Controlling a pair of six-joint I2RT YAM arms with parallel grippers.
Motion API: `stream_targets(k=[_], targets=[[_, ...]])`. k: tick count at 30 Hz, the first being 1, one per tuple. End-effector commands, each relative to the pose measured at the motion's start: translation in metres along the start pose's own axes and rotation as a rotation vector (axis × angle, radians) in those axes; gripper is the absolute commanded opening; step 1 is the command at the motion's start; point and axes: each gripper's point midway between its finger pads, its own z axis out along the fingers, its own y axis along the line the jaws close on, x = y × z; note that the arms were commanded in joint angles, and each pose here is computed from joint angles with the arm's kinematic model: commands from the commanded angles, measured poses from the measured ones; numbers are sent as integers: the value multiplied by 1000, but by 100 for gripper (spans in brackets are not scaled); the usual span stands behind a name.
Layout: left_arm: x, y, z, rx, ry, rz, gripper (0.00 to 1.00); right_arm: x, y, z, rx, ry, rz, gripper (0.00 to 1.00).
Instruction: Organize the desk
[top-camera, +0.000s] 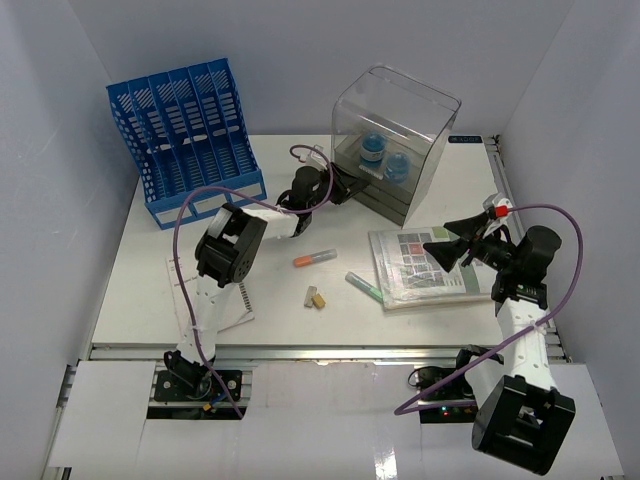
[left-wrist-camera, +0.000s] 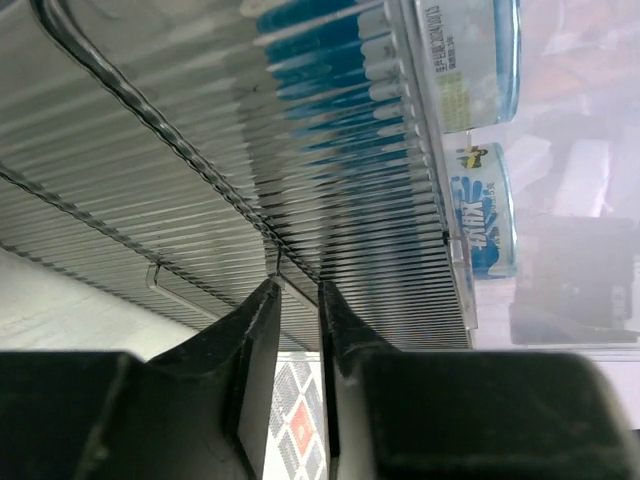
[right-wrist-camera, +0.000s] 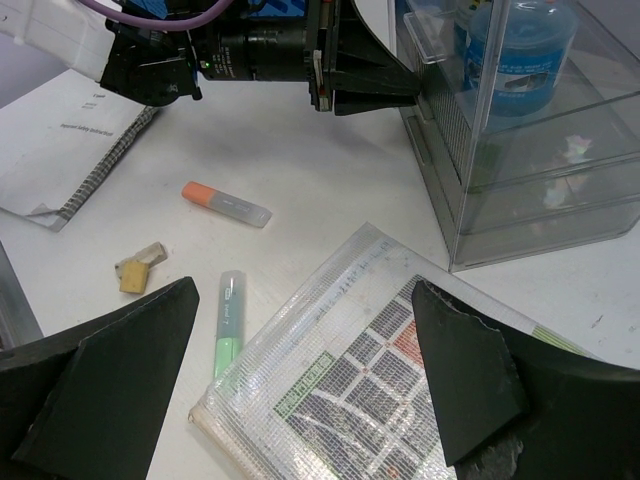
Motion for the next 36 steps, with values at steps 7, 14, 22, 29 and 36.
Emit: stream_targets(k=[7,14,22,29,36], targets=[[-2,-9,-40,19,-11,32,16,-3,2,-4,-7,-20,-57,94],[1,-10,-86,4,0,108,16,1,-1,-4,-1,1,-84,93],[7,-5,-92,-21,68,148,63,32,11,4,-168,148,-47,93],[4,-12,-108,-67,132,356,98,75,38,26,-257,495,-212,92],[-17,-15,-171,-240,89,654,98,114,70,63,-208,728,-417,94]])
